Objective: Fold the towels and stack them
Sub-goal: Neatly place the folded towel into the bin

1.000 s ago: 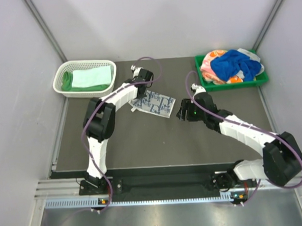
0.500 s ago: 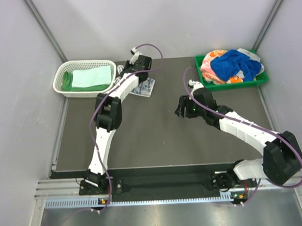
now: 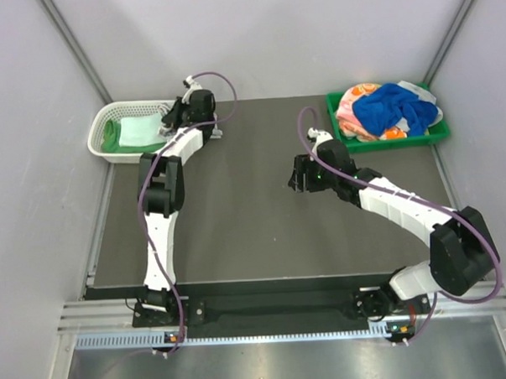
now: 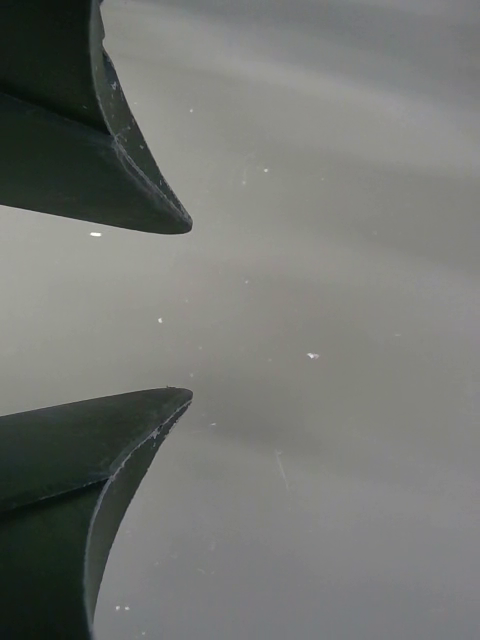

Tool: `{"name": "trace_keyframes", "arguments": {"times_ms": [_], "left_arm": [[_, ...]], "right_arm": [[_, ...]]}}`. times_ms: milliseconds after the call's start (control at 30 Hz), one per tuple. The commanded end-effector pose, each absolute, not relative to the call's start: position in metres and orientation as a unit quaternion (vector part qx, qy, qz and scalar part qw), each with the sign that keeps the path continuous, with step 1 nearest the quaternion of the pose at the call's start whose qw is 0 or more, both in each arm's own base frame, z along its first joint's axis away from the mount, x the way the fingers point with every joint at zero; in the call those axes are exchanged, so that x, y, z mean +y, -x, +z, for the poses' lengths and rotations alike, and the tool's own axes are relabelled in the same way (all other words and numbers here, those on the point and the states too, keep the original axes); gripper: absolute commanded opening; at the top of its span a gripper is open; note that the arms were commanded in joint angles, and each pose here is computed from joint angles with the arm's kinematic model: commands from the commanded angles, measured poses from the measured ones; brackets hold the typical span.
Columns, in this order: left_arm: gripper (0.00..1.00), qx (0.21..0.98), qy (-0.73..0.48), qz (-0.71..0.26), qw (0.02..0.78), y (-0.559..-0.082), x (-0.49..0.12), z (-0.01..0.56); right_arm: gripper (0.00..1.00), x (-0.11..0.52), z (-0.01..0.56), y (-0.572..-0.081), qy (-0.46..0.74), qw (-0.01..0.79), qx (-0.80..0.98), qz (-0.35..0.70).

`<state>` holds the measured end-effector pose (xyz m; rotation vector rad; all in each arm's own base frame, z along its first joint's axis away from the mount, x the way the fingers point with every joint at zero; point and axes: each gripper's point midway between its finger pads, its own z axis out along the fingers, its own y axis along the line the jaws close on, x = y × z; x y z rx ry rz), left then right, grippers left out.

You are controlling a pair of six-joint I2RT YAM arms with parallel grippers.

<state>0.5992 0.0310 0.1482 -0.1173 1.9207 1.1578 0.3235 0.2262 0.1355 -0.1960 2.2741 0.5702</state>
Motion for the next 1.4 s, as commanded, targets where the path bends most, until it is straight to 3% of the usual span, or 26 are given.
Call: {"name": "trace_keyframes", "arguments": {"times_ms": [0,767,833,867,900,933,1000,1367], "left_arm": [[0.0,0.73,0.108,0.464,0.49,-0.6,0.058,0.205],[0.0,0.731,0.193,0.463,0.462,-0.606,0.192,0.164],[0.21,0.745,0.201,0.44,0.459,-0.609,0.193,0.157],[0.49,0.747,0.208,0.432,0.461,-0.611,0.192,0.153],[0.61,0.751,0.206,0.426,0.459,-0.612,0.189,0.15],[0.81,0.758,0.205,0.422,0.453,-0.611,0.187,0.147],[0.87,0.758,0.218,0.407,0.46,-0.611,0.184,0.148],[0.89,0.755,0.237,0.313,0.526,-0.602,0.11,0.18]], "right_arm": [[0.63,0.235,0.159,-0.338,0.083,0.409,0.879,0.232],[0.62,0.279,0.147,-0.342,0.126,0.374,0.894,0.212],[0.62,0.279,0.143,-0.344,0.123,0.375,0.896,0.203],[0.62,0.279,0.143,-0.345,0.123,0.374,0.897,0.201],[0.62,0.28,0.142,-0.344,0.123,0.373,0.897,0.201],[0.62,0.28,0.143,-0.345,0.123,0.376,0.897,0.2],[0.62,0.278,0.146,-0.345,0.12,0.38,0.896,0.198],[0.63,0.246,0.175,-0.354,0.095,0.431,0.883,0.16]]}}
